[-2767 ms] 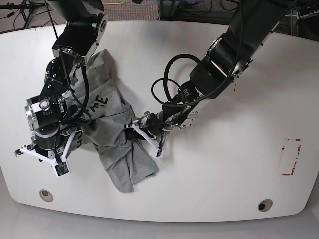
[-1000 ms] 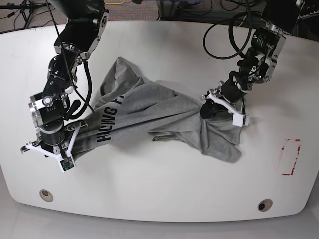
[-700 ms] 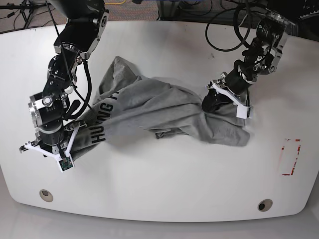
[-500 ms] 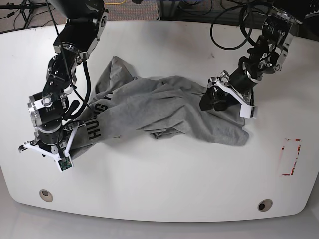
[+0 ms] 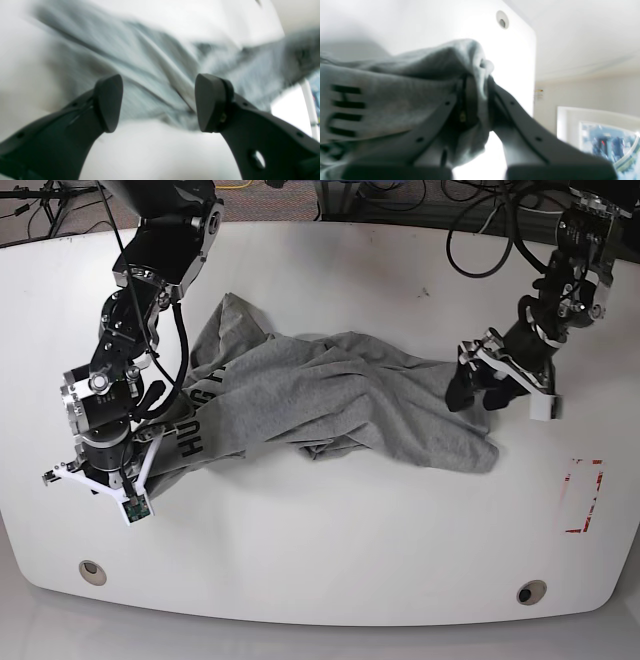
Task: Fold the T-shirt properly
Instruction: 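Pull the grasped fabric away from the right gripper with the left gripper, stretching the shirt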
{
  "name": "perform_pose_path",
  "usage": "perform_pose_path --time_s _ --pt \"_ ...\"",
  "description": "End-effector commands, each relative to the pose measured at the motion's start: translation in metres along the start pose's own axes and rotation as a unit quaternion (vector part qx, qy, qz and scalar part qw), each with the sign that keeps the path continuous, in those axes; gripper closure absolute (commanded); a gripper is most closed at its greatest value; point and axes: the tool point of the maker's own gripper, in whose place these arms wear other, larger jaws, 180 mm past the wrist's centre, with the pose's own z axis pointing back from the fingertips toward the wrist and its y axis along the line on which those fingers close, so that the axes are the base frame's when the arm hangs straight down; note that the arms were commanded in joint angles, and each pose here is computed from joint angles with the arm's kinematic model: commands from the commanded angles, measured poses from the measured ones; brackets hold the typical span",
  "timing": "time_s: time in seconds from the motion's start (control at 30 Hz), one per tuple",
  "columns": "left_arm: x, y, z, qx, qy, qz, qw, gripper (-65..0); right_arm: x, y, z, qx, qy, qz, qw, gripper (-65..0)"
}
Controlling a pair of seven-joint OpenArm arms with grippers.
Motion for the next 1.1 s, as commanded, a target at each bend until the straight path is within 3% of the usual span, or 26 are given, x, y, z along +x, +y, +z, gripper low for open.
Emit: perform_pose_path --time_s 0.0,0.17,0.4,0.77,1.07 --pt "0.016 0.013 0.007 0.012 -0.016 -0.014 1.000 -42.6 0.015 -0.011 0.005 -0.015 -0.026 -0.007 0.9995 -0.8" --pt "0.033 0.049 0.015 0.057 -0.034 -0.011 0.998 -42.8 0.016 -0.010 0.005 -0.014 -0.027 -0.008 0.9995 -0.8" --pt "0.023 0.099 0.017 0.111 -0.011 0.012 0.994 -42.8 0.016 -0.010 0.005 -0.014 -0.027 -0.008 0.9995 -0.8" --pt "-0.002 0.096 -0.004 0.061 0.041 0.026 0.997 -42.8 0.016 -0.010 0.005 -0.014 -0.027 -0.008 0.9995 -0.8" --pt "-0.008 0.091 -0.018 0.062 0.048 0.025 0.997 -42.8 0.019 -0.007 0.005 -0.006 -0.035 -0.011 0.9993 -0.8"
